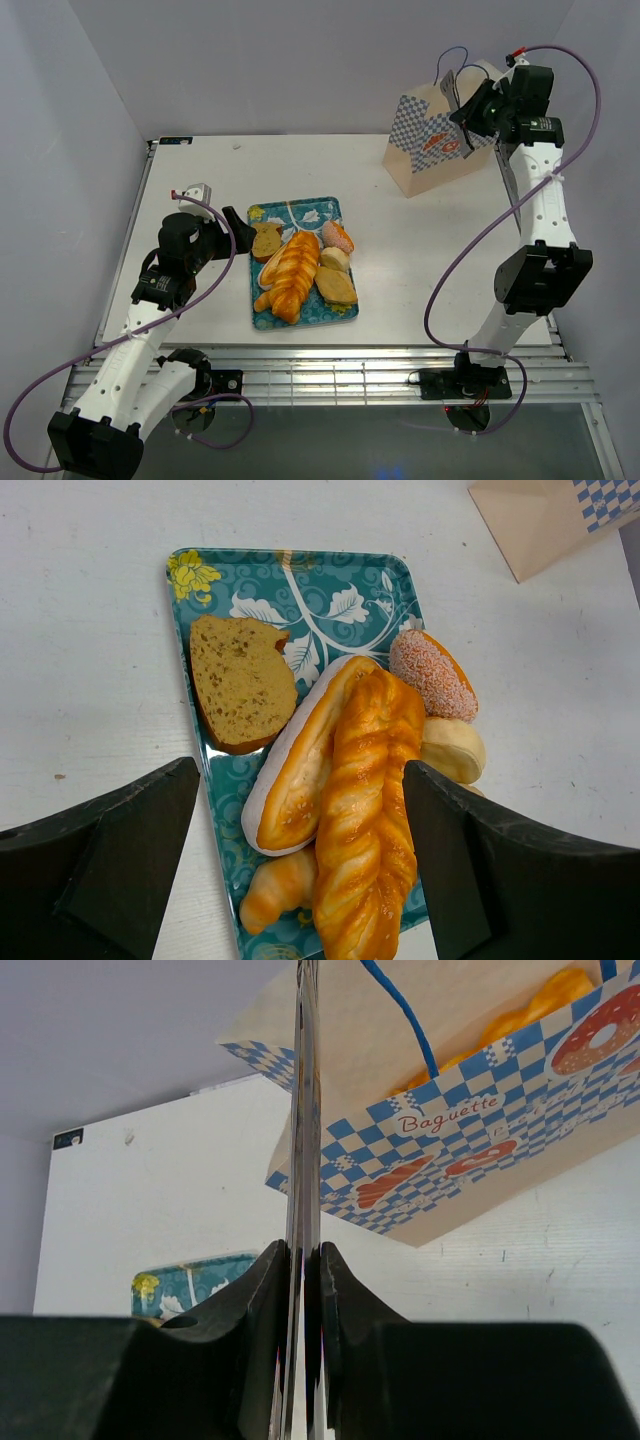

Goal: Place the fake bread into the paper bag

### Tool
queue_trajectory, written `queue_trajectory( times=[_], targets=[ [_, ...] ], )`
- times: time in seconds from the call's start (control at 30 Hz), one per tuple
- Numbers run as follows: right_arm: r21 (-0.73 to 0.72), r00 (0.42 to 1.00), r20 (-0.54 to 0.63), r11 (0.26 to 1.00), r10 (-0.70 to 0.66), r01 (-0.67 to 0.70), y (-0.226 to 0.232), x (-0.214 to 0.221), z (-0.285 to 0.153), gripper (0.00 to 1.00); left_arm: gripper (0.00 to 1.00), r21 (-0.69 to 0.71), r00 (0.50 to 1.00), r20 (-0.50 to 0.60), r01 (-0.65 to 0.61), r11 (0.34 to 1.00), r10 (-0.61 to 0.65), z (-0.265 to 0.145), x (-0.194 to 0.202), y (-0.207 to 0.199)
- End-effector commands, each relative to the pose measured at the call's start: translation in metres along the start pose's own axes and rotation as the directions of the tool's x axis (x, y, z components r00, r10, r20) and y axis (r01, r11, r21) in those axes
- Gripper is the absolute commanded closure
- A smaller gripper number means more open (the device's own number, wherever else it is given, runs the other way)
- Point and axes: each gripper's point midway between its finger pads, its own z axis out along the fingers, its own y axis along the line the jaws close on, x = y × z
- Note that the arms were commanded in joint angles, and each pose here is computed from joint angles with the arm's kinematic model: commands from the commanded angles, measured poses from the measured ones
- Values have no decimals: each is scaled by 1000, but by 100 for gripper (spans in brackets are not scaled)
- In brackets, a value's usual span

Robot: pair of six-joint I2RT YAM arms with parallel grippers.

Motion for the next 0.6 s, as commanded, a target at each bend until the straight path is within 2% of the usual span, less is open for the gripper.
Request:
queue_trajectory(
  times=[0.0, 0.3, 0.33, 0.53, 0.57],
  targets=[
    [-100, 989, 136, 993, -48, 62, 40, -44, -42, 80, 7, 18, 1000, 14, -3, 1000, 3, 0, -2, -3],
    [-223, 981, 175, 967, -89, 127, 70, -31, -86, 70, 6, 12, 1000, 20, -7, 1000, 6, -1, -4, -2],
    [-226, 986, 143, 967, -82, 114, 64, -16, -82, 70, 6, 10, 1000, 21, -7, 1000, 7, -1, -4, -2],
    [-329, 987, 146, 938, -67, 113, 80, 23, -109, 69, 6, -3, 999, 31, -8, 1000, 8, -2, -6, 0],
    [-329, 992, 113, 940, -57, 91, 74, 42, -104, 69, 5, -9, 1000, 30, -6, 1000, 6, -2, -6, 1]
  ],
)
